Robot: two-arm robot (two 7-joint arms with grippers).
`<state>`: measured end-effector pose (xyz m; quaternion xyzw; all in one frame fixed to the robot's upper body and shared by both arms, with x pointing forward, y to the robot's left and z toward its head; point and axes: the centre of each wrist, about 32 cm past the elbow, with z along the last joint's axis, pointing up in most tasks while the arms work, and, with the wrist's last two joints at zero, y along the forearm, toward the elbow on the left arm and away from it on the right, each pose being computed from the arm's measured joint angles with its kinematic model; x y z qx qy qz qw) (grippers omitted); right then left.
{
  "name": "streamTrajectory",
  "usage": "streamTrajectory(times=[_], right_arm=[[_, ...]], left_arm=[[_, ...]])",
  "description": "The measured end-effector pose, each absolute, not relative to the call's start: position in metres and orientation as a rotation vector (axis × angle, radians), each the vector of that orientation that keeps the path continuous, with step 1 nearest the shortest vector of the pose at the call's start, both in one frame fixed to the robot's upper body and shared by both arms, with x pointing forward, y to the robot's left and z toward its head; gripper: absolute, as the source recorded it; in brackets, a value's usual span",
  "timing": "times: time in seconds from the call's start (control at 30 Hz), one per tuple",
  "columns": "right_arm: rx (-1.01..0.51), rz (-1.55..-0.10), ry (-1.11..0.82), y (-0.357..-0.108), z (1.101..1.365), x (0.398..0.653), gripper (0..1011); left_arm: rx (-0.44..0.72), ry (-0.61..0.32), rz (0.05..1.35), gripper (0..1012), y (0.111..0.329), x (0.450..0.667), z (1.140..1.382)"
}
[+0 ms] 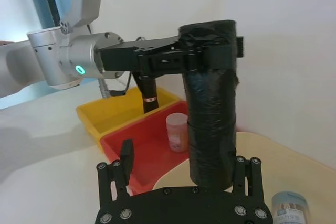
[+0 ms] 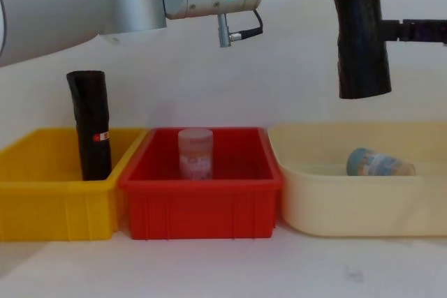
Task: Pick up the garbage bag with the one hand and transfer it to the other hand.
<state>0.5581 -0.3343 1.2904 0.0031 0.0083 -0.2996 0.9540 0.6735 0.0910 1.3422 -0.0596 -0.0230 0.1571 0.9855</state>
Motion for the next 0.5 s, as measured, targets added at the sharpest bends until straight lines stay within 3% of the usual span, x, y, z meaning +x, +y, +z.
streamTrajectory(times=[0.5], right_arm=[[-0.038, -0.690, -0.016, -0.322, 1.296, 0.555, 1000]], left_arm=[[-0.119, -0.046, 0.315, 348, 0.090, 0.674, 1.342]])
